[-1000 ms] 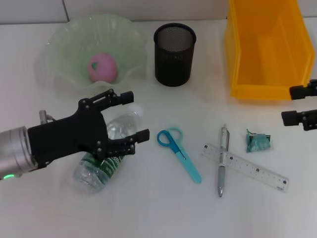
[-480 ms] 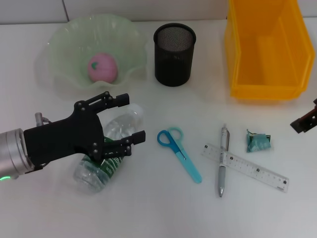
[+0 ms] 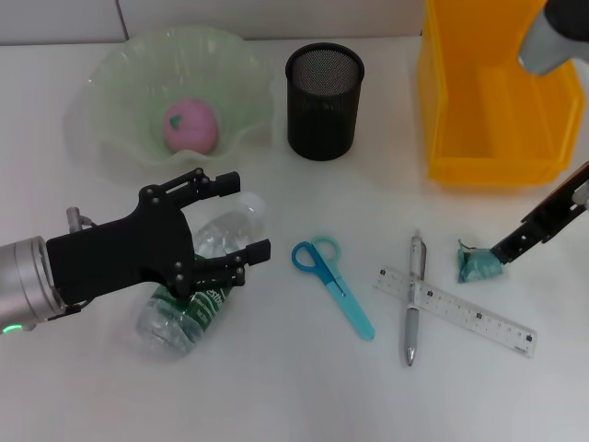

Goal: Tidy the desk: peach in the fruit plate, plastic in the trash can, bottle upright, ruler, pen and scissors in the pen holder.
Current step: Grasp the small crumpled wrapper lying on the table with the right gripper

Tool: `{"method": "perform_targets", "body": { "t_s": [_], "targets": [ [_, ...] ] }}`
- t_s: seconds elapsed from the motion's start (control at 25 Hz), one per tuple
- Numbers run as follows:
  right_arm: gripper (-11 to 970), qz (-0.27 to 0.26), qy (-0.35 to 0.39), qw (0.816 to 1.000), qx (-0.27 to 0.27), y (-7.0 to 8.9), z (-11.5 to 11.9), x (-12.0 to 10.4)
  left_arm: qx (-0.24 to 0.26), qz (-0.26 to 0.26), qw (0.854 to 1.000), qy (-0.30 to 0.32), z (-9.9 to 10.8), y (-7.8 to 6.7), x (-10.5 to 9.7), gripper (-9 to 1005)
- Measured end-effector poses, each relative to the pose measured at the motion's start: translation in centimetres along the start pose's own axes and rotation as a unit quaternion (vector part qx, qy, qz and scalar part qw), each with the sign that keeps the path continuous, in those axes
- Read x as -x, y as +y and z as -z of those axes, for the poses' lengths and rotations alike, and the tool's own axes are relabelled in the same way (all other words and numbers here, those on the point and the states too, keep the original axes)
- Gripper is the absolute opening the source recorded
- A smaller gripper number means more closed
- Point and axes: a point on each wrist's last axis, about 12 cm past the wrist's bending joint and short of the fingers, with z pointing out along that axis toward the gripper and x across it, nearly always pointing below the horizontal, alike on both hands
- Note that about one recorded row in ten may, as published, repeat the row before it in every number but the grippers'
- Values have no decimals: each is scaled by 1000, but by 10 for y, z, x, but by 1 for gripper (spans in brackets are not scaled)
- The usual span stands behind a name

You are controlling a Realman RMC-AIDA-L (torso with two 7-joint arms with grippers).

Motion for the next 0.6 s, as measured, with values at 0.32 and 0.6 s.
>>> {"method": "perform_targets", "body": {
  "t_s": [0.32, 0.6],
  "targets": [
    [824, 5, 10, 1000, 20, 4, -31, 5, -4, 3, 1000, 5, -1, -2, -2, 864],
    [811, 6, 17, 1000, 19, 5, -43, 4, -7, 3, 1000, 8, -1, -2, -3, 864]
  ]
}}
